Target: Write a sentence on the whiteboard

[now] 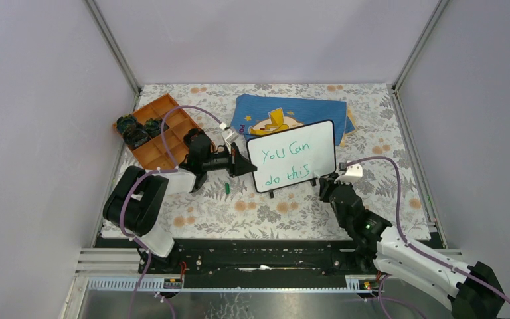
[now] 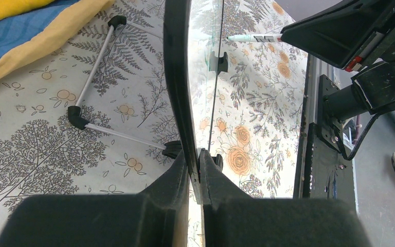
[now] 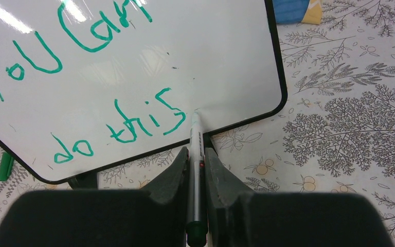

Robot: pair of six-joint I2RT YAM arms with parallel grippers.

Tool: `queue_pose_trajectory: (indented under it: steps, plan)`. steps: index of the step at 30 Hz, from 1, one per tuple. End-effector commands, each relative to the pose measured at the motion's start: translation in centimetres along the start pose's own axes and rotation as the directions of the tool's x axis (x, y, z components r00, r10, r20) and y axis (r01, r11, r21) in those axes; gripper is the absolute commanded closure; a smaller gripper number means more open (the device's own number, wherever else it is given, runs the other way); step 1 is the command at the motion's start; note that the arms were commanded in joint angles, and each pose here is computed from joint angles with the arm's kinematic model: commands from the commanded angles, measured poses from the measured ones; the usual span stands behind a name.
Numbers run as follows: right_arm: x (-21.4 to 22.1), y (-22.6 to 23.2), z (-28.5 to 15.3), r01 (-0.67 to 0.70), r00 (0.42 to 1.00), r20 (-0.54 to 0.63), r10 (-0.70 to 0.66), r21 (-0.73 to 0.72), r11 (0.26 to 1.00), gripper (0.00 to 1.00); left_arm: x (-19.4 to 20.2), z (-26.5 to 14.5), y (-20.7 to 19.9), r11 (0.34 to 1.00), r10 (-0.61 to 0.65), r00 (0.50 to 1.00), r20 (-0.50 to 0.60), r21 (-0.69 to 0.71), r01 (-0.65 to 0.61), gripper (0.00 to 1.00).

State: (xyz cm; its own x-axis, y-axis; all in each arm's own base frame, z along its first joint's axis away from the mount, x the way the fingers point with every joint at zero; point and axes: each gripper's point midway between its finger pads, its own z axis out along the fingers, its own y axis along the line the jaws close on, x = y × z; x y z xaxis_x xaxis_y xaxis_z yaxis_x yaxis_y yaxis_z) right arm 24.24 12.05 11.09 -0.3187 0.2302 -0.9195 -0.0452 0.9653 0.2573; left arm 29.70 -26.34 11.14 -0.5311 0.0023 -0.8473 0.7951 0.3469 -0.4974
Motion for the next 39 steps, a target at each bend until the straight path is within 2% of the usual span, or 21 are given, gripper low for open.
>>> queue_pose_trajectory:
  steps: [1,39]
  plan:
    - [-1.7,0.1,0.5,-0.037,0.997,0.065,0.036,0.019,0.999,1.00,5.5,-0.4,1.0,0.995,-0.084,0.985,-0.148,-0.066,0.074,1.00]
    - [-0.2,-0.2,1.5,-0.008,0.999,0.031,0.006,0.050,0.999,1.00,5.8,-0.4,1.0,0.995,-0.080,0.984,-0.160,-0.068,0.070,1.00]
